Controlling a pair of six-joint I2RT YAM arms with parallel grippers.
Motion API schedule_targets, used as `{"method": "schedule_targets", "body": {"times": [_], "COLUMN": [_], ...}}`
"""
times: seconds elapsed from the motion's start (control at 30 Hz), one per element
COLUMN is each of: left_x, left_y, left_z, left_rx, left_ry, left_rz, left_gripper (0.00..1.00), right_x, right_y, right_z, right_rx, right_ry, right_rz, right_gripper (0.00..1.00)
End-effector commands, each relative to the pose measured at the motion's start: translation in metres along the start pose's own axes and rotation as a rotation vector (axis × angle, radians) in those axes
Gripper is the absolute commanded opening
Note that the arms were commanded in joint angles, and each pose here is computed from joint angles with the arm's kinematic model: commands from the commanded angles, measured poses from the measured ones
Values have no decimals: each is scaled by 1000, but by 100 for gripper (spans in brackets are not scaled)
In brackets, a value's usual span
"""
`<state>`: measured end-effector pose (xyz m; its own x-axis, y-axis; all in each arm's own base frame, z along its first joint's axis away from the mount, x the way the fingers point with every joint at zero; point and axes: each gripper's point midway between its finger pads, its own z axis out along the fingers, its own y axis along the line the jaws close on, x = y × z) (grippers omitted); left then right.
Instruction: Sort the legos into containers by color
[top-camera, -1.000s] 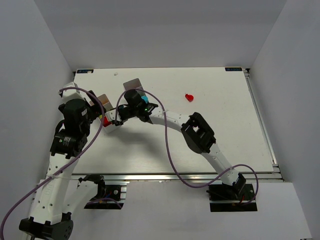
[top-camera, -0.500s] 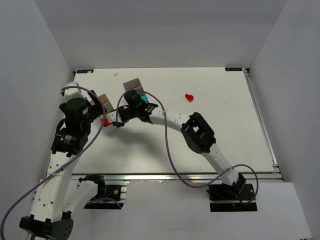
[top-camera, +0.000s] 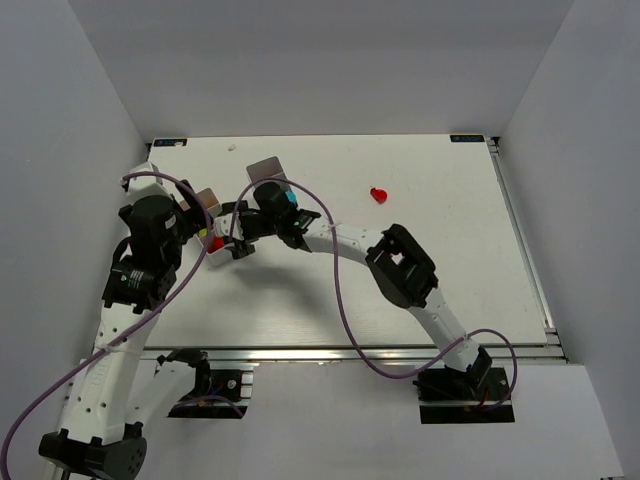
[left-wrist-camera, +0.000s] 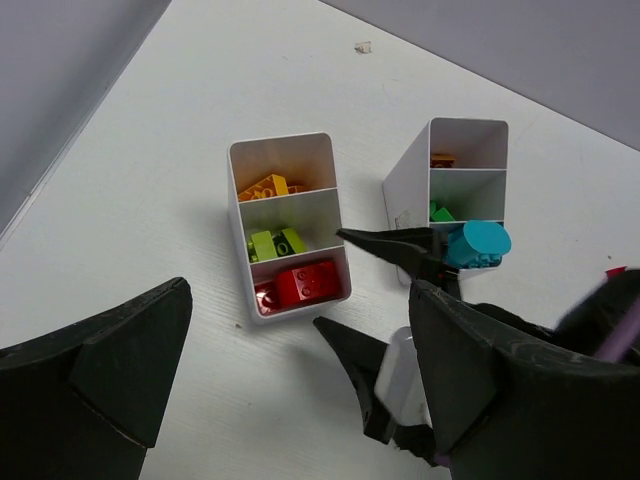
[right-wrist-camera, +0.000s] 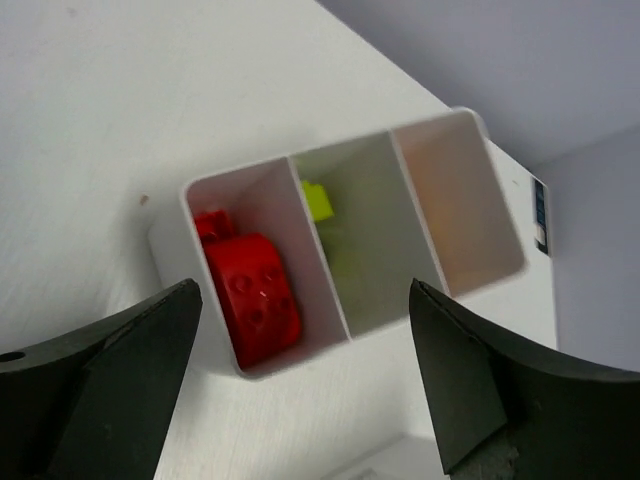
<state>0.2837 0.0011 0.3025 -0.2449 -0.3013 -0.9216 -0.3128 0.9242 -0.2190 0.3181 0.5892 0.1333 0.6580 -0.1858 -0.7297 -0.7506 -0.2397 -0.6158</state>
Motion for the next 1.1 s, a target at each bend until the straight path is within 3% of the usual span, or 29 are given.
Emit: {"method": "schedule_targets", "body": {"times": [0.0,0.03,0.1,0.2,0.23,0.33,0.4,0.53,0.6,0.9,1.0,1.07], "left_x": [-12,-12,-7,4,7,8,11,18,23,34,36,38], "left_y": [-4,-5,-13,-22,-24,-27,-29,-35,-38,-49,-50,-51], "left_z": [-4,-3,0,7,10,12,14,17,21,33,38,41], "left_rx": [24,29,62,93,97,106,114,137,142,163,160,160], "left_ry": [-35,-35,-15,39,50,55,65,92,111,149,155,159], "left_rz": [-18,-21,-30,-34,-31,-38,-43,-59,-72,-112,-116,-120], "left_gripper": [98,98,98,98,98,98,98,98,98,98,98,98], "right_x": [-69,-47,-44,-16,4,46,75,145,165,230,237,242], "right_y": [-108,-104,-119,-120,-114,-111,-94,-82,-69,-46,-44,-45], "right_z": [-60,-71,-94,-131,-143,-178,-198,-248,-264,-324,-342,-354], "right_rx": [449,513,545,525,519,569,594,748,757,908,919,932], "right_ry": [-78,-49,-28,-7,47,146,205,434,543,839,845,871], "right_rz": [10,127,212,482,547,718,840,949,1009,1098,1100,1077], "right_gripper": [89,89,89,68,52,36,36,53,56,58,48,47]}}
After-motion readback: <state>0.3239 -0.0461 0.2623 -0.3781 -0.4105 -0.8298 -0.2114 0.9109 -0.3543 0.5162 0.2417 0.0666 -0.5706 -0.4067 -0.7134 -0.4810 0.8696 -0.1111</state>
